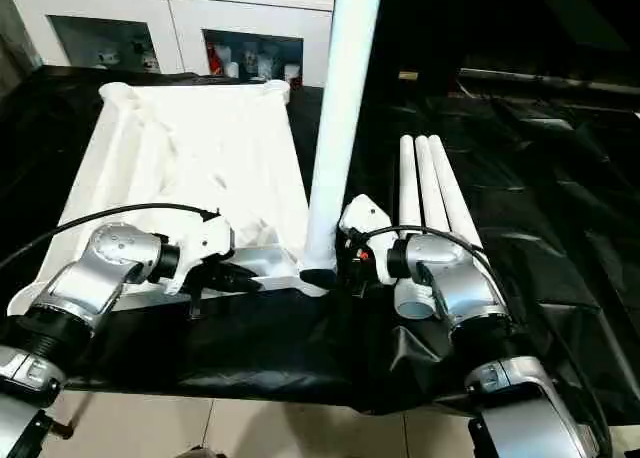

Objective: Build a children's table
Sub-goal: Rotate leg to tighten

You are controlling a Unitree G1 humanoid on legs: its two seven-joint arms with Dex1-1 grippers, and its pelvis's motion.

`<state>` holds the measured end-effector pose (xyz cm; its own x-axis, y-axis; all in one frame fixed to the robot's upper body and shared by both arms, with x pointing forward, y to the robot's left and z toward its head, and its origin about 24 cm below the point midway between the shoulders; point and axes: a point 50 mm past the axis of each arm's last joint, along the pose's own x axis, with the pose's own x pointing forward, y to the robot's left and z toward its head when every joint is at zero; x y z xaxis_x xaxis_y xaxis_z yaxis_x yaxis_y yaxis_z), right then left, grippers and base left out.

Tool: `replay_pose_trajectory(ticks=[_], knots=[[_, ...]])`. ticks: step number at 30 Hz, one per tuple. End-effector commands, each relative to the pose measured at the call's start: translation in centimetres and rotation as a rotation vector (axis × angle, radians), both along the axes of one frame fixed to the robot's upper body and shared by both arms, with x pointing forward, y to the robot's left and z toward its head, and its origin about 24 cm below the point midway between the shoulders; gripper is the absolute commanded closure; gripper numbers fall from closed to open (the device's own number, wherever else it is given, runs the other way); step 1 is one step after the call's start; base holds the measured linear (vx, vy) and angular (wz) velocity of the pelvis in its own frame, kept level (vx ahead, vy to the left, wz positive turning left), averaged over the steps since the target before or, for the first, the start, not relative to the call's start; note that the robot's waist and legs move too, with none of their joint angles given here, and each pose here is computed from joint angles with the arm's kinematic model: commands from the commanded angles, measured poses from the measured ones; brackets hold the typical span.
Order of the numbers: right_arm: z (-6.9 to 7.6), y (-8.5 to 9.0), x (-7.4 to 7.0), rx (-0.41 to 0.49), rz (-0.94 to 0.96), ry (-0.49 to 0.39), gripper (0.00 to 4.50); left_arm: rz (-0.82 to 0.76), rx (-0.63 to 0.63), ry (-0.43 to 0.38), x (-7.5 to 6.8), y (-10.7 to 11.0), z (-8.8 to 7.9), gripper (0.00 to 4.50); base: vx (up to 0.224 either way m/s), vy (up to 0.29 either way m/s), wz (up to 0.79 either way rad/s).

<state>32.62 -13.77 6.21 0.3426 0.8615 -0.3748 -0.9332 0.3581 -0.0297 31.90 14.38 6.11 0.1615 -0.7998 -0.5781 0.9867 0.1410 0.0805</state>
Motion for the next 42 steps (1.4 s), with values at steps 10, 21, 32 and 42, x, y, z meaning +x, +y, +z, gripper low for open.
replay_pose_trajectory(ticks=[10,21,32,42], knots=[[-0.6,0.3,-0.3,0.023,0.019,0.028,0.72,-0.067,-0.017,0.004,-0.5,-1.1,0.1,4.5,0.0,0.0,0.0],[-1.9,-0.1,-0.8,0.042,-0.018,0.083,1.66,-0.05,-0.01,0.007,-0.5,-0.7,-0.1,4.5,0.0,0.0,0.0],[-4.0,-0.7,-1.2,0.089,-0.136,0.156,1.74,-0.046,-0.005,0.019,-0.6,-0.4,-0.2,4.5,0.0,0.0,0.0],[-6.2,0.0,-0.5,-0.011,-0.356,0.121,1.75,0.077,0.027,0.01,0.4,-0.4,-0.8,4.5,0.0,0.0,0.0]])
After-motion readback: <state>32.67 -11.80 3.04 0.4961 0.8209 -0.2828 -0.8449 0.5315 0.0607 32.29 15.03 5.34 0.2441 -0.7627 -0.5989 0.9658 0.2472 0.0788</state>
